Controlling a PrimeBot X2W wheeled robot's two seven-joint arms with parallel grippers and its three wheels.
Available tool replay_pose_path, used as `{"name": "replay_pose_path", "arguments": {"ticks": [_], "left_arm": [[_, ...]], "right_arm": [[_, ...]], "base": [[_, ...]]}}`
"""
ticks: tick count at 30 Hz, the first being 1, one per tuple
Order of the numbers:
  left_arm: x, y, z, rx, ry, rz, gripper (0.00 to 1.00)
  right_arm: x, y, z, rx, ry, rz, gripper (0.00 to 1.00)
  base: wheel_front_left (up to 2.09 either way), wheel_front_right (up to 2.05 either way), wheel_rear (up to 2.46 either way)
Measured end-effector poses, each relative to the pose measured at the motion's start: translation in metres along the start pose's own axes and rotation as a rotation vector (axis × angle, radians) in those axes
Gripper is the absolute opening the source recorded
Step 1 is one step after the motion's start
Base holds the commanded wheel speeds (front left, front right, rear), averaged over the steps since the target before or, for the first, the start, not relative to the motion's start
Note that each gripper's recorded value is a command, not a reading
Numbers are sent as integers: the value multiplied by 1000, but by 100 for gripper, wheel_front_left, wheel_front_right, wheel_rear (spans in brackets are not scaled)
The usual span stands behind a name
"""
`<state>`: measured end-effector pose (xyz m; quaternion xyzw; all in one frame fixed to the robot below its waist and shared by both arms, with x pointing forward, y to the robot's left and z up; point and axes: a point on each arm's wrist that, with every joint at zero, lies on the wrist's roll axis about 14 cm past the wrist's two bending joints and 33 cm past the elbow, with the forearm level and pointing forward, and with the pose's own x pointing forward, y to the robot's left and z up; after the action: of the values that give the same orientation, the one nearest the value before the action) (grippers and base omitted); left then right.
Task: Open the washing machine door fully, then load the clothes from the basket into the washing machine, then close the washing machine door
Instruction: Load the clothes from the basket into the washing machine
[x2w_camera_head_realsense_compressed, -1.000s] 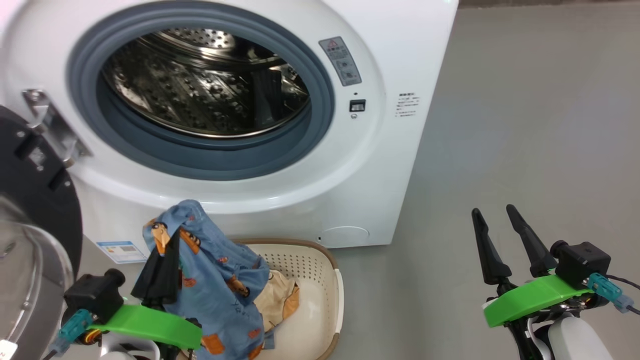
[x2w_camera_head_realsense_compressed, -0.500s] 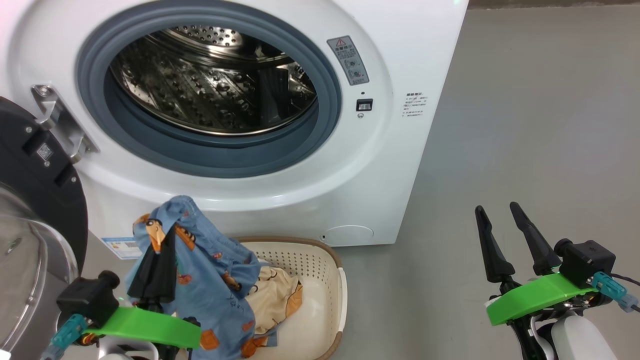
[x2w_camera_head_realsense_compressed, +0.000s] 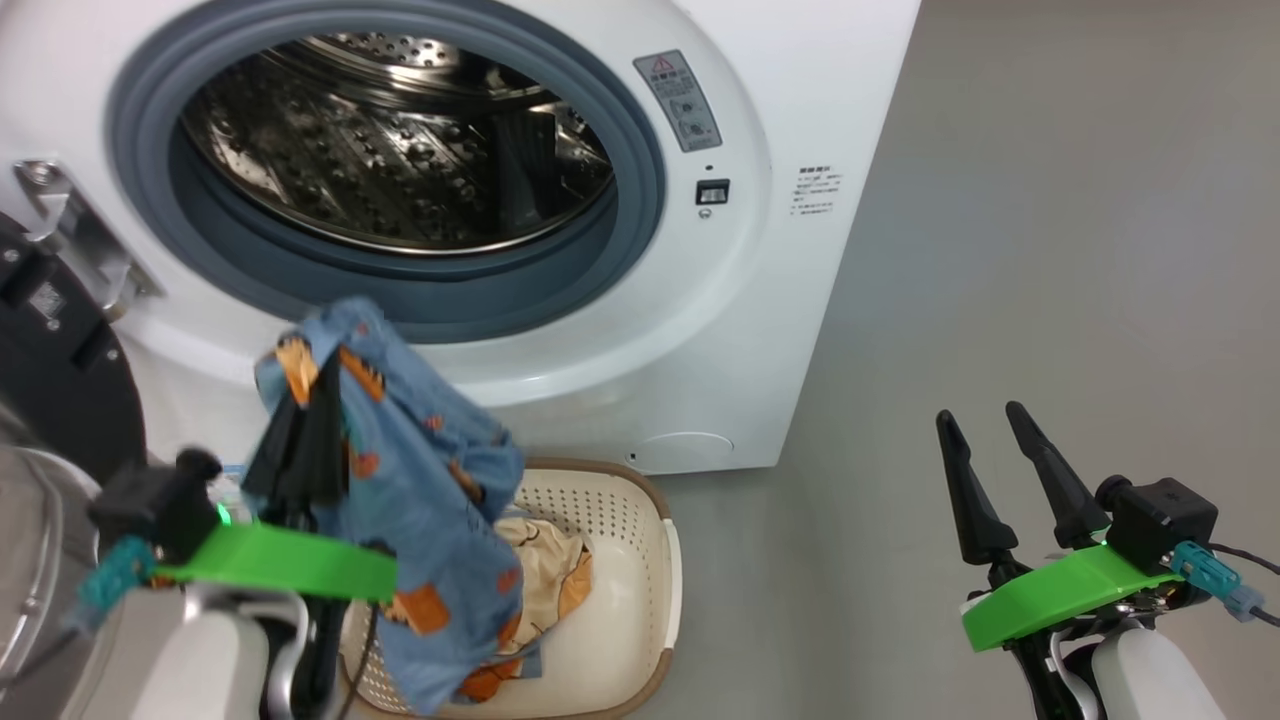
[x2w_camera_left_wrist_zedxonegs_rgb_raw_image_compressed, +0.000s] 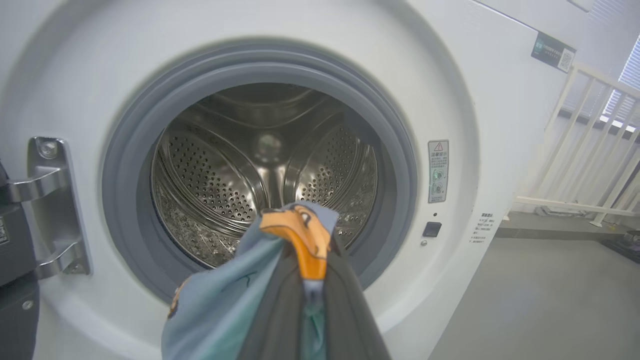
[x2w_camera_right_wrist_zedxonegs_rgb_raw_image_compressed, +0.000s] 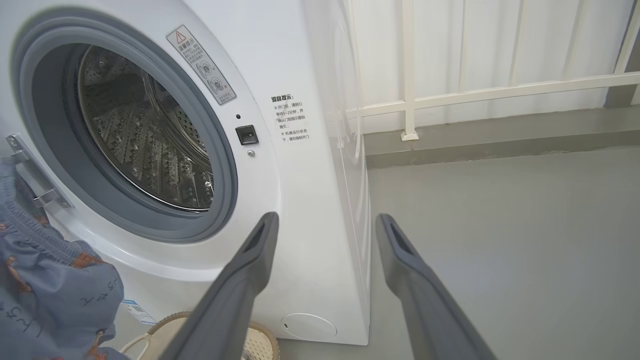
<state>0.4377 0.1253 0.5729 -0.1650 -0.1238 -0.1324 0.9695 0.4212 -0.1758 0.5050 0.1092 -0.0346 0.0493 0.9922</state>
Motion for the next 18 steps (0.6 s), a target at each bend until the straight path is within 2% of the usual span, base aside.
{"name": "replay_pose_path", "arguments": {"ticks": [13,18], "left_arm": [[79,-6,-1,5,-40,-70,0],[105,7,-38,23,47,-68,0]], "right_arm": [[7,-10,-15,4,33,-33,100],[11,-21,-26,4,53,-67,100]], "base": [[0,0,0],[0,0,0]]}}
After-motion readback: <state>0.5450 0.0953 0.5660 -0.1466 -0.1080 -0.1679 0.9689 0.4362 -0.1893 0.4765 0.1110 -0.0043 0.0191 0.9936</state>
